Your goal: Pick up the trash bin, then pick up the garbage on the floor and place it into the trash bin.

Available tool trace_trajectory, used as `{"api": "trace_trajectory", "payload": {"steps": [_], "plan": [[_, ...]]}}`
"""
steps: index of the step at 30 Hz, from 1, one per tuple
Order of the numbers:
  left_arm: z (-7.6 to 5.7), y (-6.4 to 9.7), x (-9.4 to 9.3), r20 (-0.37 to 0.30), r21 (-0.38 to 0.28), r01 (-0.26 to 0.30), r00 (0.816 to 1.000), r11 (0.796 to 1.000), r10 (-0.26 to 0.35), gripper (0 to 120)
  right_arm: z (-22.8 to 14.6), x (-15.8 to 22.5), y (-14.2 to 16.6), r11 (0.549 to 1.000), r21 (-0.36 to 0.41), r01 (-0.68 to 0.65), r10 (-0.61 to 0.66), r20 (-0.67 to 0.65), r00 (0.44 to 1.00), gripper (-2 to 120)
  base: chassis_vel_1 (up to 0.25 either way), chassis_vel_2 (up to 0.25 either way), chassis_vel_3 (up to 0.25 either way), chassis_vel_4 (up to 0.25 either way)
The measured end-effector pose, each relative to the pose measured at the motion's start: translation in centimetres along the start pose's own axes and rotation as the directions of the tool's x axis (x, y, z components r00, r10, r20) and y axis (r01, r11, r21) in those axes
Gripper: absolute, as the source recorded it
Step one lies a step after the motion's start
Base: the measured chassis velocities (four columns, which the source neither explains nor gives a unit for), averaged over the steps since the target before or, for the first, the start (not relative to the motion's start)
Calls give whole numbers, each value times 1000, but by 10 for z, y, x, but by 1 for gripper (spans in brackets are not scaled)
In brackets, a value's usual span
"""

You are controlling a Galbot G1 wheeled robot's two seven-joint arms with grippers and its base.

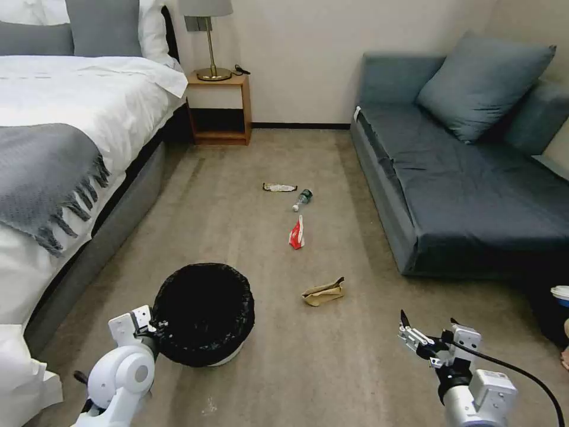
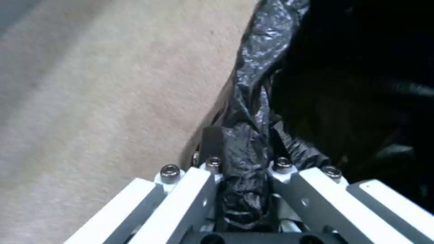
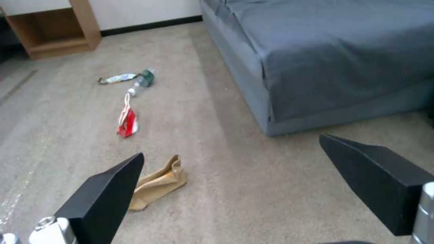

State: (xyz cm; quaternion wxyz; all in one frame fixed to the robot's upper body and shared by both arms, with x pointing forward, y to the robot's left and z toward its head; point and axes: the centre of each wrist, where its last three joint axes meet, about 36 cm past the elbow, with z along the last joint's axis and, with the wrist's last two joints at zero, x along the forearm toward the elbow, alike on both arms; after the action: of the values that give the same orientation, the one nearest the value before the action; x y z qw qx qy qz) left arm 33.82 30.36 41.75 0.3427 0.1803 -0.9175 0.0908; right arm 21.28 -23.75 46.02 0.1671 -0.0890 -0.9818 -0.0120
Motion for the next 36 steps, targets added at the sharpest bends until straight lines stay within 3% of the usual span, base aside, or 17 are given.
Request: {"api": "trace_trajectory", "payload": {"steps": [4,6,8,11,22,25,27,29,36], "plan": [[0,-1,8,50,-25,26,998,999,-25,1,1,-1,1,1000,-2,3,-3,-2,1000,100,0,0,0,0],[7,0,12,132,-79,93,988,993,-82,1,2,-4,1,1000,-2,1,-1,-4,1000,100,0,0,0,0],[11,0,14,155,-93,113,983,989,-98,1,3,-5,1,1000,-3,0,0,-4,1000,100,0,0,0,0],[23,-1,20,237,-127,171,962,977,-137,1,5,-8,1,1000,-13,3,-3,-10,1000,100,0,0,0,0],[24,-4,45,359,-145,214,921,966,-151,1,8,-12,3,998,-49,36,-36,4,999,100,0,0,0,0],[23,-4,51,417,-151,243,894,958,-161,1,8,-13,4,998,-58,40,-40,0,999,100,0,0,0,0],[24,-4,51,433,-151,252,886,956,-165,1,8,-13,4,998,-58,40,-40,-1,999,100,0,0,0,0],[24,-4,51,478,-147,284,859,948,-183,1,9,-13,4,997,-59,39,-40,-7,999,100,0,0,0,0],[29,-5,52,487,-147,287,854,946,-184,1,10,-14,3,997,-65,45,-46,-9,999,100,0,0,0,0]]}}
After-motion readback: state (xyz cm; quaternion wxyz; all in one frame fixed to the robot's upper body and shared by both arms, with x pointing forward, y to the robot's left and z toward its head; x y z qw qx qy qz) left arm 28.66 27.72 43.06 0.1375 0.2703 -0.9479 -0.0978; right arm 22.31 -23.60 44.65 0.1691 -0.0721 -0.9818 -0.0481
